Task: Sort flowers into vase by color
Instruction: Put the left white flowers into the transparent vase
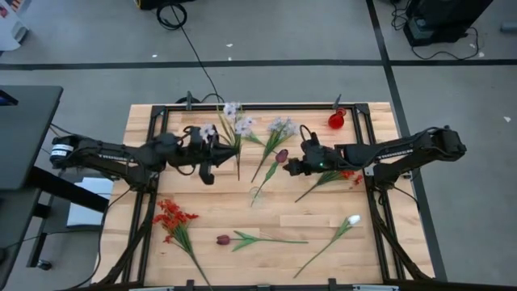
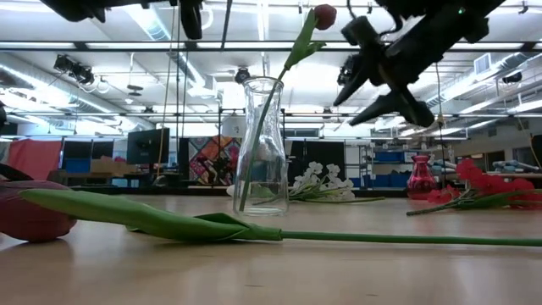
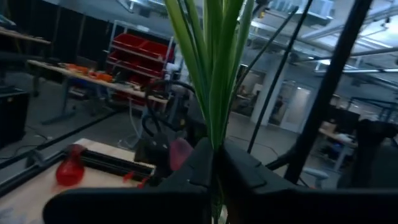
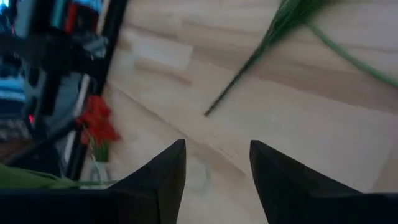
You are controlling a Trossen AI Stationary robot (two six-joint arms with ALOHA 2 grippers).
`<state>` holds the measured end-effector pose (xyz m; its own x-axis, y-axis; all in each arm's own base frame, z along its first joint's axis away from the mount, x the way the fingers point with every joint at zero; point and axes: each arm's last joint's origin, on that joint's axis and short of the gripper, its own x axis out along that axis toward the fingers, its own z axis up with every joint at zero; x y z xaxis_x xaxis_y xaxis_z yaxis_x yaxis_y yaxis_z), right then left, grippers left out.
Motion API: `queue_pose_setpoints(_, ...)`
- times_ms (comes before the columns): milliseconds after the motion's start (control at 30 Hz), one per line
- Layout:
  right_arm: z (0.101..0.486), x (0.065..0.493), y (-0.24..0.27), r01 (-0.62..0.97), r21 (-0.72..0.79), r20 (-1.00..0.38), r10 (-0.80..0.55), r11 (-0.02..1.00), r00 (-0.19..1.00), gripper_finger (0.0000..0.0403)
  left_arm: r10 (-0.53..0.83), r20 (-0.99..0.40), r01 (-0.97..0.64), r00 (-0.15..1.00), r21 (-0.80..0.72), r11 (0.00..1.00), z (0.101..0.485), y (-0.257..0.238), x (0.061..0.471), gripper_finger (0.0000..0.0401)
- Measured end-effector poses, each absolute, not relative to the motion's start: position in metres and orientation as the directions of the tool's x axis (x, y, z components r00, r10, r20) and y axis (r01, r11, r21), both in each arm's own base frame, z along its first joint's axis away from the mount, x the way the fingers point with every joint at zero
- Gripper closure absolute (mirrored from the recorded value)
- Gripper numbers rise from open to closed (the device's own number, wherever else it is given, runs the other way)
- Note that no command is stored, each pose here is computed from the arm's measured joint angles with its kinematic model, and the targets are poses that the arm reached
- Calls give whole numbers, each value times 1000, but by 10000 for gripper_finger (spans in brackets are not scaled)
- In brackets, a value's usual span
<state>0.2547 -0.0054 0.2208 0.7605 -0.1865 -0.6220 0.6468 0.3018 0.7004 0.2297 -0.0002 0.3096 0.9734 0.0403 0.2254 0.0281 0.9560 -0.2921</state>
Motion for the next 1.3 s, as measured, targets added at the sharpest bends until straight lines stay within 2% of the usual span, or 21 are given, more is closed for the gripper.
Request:
queue_pose_setpoints(133,233,248,-2,629,716,-569,-268,304,777,217,-4,259,69,966,-242,968,306,-11,238,371)
queue_pose_setpoints(367,248,235,3,593,740,-527,-275,316,804,217,-51,305,113,951,-190,975,285,-24,267,379)
queue_pose_setpoints(667,254,223,14,592,727,-537,-249,349,806,217,-50,202,88,978,-185,979,255,-26,286,379)
queue_pose_setpoints(800,254,222,17,588,726,-542,-228,358,809,217,-49,155,86,987,-236,968,245,-26,292,376)
queue_pose_setpoints(1000,251,220,22,588,719,-583,-138,372,801,205,-37,158,71,987,-213,974,246,-26,291,338)
queue_pose_setpoints(1300,246,216,23,616,689,-637,-88,380,766,171,-37,54,48,998,-230,972,249,-25,282,241)
